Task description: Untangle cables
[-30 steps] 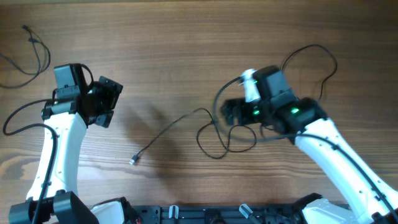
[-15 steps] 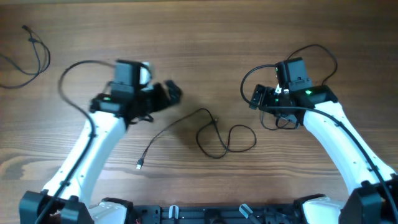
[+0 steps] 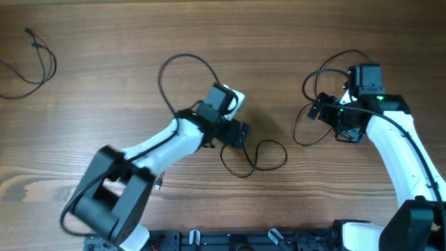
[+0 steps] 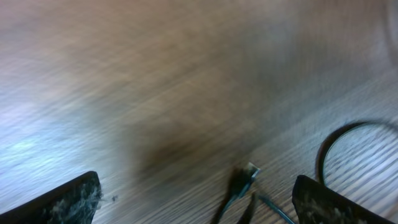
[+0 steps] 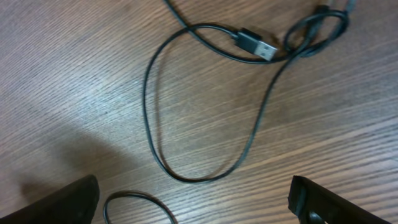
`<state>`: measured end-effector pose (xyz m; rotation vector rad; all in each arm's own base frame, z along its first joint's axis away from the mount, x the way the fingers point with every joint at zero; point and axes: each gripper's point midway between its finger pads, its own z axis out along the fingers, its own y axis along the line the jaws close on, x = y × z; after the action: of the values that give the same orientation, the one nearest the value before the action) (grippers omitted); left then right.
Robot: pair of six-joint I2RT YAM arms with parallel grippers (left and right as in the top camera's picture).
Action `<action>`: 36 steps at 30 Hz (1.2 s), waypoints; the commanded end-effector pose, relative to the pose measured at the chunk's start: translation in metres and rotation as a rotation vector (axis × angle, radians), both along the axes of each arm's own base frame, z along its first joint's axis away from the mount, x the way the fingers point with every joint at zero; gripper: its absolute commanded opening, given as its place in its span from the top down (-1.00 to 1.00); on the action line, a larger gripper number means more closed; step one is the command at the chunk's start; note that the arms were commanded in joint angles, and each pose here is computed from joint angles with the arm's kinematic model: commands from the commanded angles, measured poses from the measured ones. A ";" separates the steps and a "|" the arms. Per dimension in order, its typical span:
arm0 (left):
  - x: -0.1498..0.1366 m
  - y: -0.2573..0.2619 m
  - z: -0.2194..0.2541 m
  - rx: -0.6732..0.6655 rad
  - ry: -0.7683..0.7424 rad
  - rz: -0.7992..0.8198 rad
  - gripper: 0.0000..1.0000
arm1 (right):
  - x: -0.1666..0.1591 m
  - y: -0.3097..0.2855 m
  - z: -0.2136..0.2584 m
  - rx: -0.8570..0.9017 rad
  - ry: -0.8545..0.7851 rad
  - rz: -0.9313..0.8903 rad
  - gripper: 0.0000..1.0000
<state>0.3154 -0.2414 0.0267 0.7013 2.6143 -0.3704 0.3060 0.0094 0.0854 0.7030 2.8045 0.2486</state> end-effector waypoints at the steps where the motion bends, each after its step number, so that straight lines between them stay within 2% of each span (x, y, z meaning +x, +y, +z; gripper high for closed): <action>1: -0.021 -0.017 -0.027 0.036 0.043 -0.184 -1.00 | 0.000 0.008 0.003 0.053 -0.001 0.033 -0.99; 2: -0.028 -0.016 -0.037 0.068 0.060 -0.231 -0.86 | 0.000 0.008 0.003 0.054 -0.001 0.033 -0.99; 6: -0.036 -0.009 -0.052 0.139 0.068 -0.321 0.02 | 0.000 0.008 0.003 0.054 -0.001 0.033 -1.00; 7: -0.033 -0.006 -0.053 0.157 0.059 -0.312 0.44 | 0.000 0.008 0.003 0.054 -0.001 0.033 -0.99; 8: -0.030 -0.002 -0.053 0.180 0.047 -0.302 0.68 | 0.000 0.008 0.003 0.056 -0.001 0.033 -0.99; 9: -0.028 0.002 -0.054 0.203 0.038 -0.294 0.85 | 0.000 0.008 0.003 0.058 -0.001 0.034 -0.99; 10: -0.023 0.009 -0.055 0.249 0.018 -0.275 0.92 | 0.000 0.008 0.003 0.058 -0.001 0.033 -0.99; 14: 0.003 0.054 -0.039 0.496 -0.109 -0.158 0.92 | -0.003 0.008 0.002 0.059 0.009 0.033 -0.99; 15: 0.022 0.083 -0.005 0.605 -0.212 -0.060 0.92 | -0.004 0.009 0.002 0.064 0.015 0.033 -0.99; 18: 0.035 0.114 0.033 0.593 -0.265 0.080 0.92 | -0.005 0.015 0.003 0.097 0.016 0.042 -0.99; 23: 0.056 0.223 0.110 0.424 -0.347 0.612 0.92 | -0.005 0.018 0.004 0.114 0.015 0.047 -0.99; 26: 0.054 0.309 0.137 0.345 -0.376 0.908 0.92 | -0.005 0.018 0.004 0.114 0.015 0.047 -1.00; 27: 0.049 0.331 0.139 0.324 -0.373 1.014 0.92 | -0.005 0.018 0.004 0.114 0.016 0.047 -0.99; 29: 0.026 0.393 0.135 0.242 -0.343 1.351 0.92 | -0.005 0.018 0.004 0.114 0.016 0.047 -0.99; 31: 0.007 0.432 0.127 0.130 -0.304 1.561 0.92 | -0.006 0.019 0.003 0.114 0.019 0.047 -0.99; 34: -0.014 0.485 0.130 -0.053 -0.321 1.729 0.92 | -0.006 0.019 0.004 0.118 0.020 0.048 -0.99; 36: -0.028 0.514 0.138 -0.101 -0.374 1.794 0.92 | -0.005 0.019 0.004 0.118 0.017 0.048 -0.99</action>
<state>0.2991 0.2428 0.1590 -1.2802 2.0044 0.3697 0.2983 0.0256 0.0866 0.6956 2.8458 0.4018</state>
